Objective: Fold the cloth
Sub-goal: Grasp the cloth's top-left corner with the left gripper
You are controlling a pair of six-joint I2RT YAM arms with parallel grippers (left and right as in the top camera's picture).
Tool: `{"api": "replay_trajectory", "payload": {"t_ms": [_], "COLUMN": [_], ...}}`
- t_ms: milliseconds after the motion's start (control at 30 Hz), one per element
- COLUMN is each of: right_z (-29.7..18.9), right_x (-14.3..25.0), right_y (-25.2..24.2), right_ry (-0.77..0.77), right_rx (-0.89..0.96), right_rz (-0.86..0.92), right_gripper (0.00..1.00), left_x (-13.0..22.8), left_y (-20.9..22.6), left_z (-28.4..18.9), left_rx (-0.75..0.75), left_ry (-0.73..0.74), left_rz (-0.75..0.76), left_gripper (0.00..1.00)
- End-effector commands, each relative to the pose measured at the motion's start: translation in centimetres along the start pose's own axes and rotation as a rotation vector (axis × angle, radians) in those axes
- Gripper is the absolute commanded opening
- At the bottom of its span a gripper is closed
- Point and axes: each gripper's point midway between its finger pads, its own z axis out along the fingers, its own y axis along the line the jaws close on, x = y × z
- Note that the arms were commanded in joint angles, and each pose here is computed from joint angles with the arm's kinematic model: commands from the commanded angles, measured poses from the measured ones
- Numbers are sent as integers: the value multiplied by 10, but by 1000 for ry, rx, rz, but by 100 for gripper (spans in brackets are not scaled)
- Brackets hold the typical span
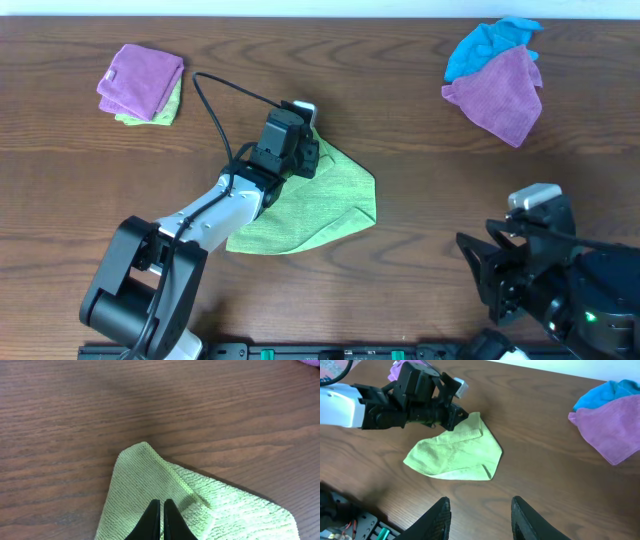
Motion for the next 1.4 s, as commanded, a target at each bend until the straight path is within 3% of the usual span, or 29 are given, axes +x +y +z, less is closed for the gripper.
{"api": "replay_trajectory", "payload": {"t_ms": [0, 367, 667, 1000, 1133, 1367], "right_z": [-1, -1, 0, 14, 48, 167], "right_x": [0, 1, 3, 13, 24, 40], "right_y": [-4, -4, -5, -10, -7, -4], "right_ry": [-5, 0, 9, 49, 80, 66], "right_rx": [20, 22, 25, 63, 75, 113], "right_rz": [-7, -7, -9, -20, -27, 36], "right_gripper": [40, 40, 39, 40, 28, 4], "left_x": [-5, 23, 38, 43, 43, 53], "left_y": [-2, 7, 27, 83, 85, 86], "left_z": [5, 35, 47, 37, 37, 35], "left_rx": [2, -16, -118, -441, -450, -455], "left_ry": [-4, 53, 83, 84, 87, 127], "left_rz": [14, 22, 26, 93, 94, 91], "left_gripper": [6, 6, 6, 6, 6, 6]}}
